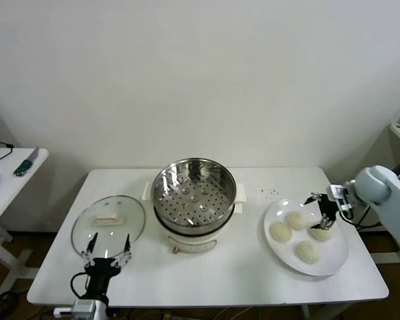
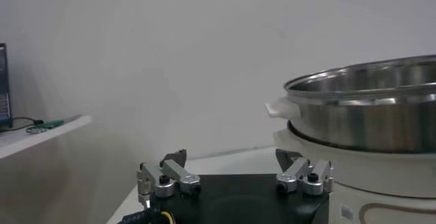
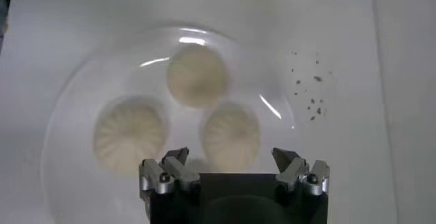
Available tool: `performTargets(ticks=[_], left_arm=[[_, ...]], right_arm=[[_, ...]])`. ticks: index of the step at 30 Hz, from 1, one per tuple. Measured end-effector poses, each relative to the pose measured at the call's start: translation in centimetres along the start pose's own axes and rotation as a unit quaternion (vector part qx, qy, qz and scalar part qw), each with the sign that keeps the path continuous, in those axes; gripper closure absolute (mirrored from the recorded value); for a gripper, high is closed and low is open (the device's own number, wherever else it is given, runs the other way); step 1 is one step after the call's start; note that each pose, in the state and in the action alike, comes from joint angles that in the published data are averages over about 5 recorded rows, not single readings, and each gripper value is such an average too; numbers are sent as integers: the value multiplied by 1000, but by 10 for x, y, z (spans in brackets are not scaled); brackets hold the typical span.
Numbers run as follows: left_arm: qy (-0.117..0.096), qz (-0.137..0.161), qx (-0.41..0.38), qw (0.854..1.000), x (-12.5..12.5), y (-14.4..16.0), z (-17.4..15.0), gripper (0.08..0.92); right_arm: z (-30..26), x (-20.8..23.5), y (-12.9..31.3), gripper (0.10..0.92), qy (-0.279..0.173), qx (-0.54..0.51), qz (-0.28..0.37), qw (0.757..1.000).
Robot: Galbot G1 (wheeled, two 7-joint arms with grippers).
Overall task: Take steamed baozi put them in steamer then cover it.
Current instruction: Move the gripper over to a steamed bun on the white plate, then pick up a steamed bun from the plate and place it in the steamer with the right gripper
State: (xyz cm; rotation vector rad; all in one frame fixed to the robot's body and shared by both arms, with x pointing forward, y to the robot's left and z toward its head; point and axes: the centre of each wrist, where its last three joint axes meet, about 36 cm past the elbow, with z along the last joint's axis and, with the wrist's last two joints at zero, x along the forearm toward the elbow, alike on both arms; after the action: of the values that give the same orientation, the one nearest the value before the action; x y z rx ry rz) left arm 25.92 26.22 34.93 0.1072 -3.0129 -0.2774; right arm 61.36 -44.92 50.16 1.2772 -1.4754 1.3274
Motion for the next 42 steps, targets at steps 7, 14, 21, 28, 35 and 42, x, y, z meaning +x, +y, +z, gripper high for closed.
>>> performTargets(ticks=[7,14,21,28,35,42], left_arm=[[0,-3,-5,1000,-3,4,-1,177],[2,-6,-7,1000,-6,8,-3,177],[5,-5,-8,1000,-8,8,-2,177],[7,-5,-10,1000,-8,11,-1,177],[9,-5,-11,1000,-7,11,0,177],[12,-7,-12,1000,-5,12,1,177]], right_arm=[[-13,-24,-26,200,37,18,-46,998],[-26,-47,-42,200,57,33,-69,995],[-36,-62,-51,200,65,43,-78,994],[-41,-72,-55,214,66,52,-85,993],[-43,-76,-58,306,67,57,-90,992],[-43,-71,-61,326,66,60,-89,992]])
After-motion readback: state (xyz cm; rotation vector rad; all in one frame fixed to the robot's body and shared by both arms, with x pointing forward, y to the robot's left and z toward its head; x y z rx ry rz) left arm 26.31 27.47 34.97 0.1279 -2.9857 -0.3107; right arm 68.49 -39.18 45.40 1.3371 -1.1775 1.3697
